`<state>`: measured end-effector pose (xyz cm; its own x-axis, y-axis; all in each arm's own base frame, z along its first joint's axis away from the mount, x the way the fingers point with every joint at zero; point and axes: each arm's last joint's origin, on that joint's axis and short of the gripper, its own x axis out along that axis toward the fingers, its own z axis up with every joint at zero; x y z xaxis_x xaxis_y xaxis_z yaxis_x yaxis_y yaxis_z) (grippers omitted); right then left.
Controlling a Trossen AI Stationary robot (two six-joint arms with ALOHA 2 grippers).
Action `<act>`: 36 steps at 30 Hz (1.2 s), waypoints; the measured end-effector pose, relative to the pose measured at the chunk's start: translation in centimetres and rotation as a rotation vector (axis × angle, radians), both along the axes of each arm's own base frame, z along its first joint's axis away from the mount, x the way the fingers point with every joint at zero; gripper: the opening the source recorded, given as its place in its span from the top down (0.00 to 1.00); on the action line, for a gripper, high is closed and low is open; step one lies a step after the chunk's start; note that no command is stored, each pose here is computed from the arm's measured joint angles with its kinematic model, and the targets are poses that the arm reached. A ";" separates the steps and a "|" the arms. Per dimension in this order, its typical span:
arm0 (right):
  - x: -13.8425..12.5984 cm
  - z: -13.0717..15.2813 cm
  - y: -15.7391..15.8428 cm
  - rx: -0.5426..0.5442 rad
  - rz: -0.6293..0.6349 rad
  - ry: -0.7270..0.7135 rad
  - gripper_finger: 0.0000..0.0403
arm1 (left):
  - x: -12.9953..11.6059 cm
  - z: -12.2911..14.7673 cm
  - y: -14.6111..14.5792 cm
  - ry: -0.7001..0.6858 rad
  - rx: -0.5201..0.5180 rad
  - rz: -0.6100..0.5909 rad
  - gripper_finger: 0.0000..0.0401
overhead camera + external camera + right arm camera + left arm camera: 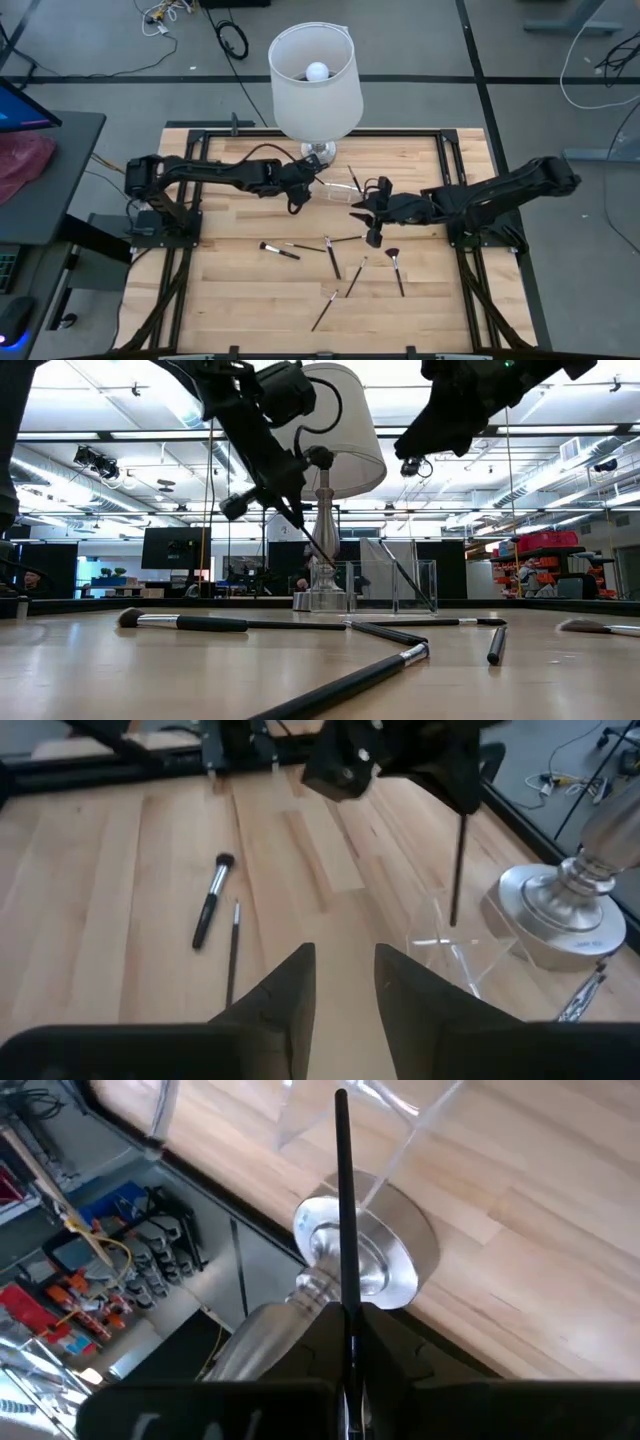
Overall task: Put items in baskets/containers
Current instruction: Put the black eyeshadow brush into the transparent organizer, then put the black liner brush into the transparent organizer
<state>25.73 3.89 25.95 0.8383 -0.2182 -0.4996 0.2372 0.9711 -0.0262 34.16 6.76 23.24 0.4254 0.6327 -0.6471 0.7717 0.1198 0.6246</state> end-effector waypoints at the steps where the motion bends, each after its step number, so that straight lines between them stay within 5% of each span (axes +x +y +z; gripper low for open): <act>1: 0.0 -0.2 0.0 -0.012 0.006 0.013 0.73 | 0.3 -0.5 0.1 0.016 0.009 -0.005 0.94; 12: 0.2 -0.2 0.0 -0.100 0.061 0.031 0.73 | 2.3 -4.0 -1.0 0.129 0.121 -0.055 0.85; 18: 0.2 -0.2 0.0 -0.115 0.069 0.028 0.73 | 2.8 -4.2 -1.9 0.076 0.118 -0.050 0.75; 28: 0.3 -0.1 0.0 -0.113 0.068 0.021 0.73 | 1.1 0.0 -4.5 -0.355 0.318 0.424 0.66; 32: 0.3 -0.1 0.0 -0.111 0.067 0.019 0.73 | -2.0 3.4 -6.0 -0.587 0.190 0.532 0.67; 36: 0.3 -0.1 0.0 -0.111 0.067 0.017 0.73 | -6.5 6.0 -6.9 -0.744 -0.112 0.659 0.70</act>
<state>26.02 3.93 25.88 0.8448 -0.2164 -0.4894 0.1704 0.9757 -0.1374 27.70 -0.19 29.28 0.3328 0.8398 -0.4290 -0.0532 0.4709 0.8806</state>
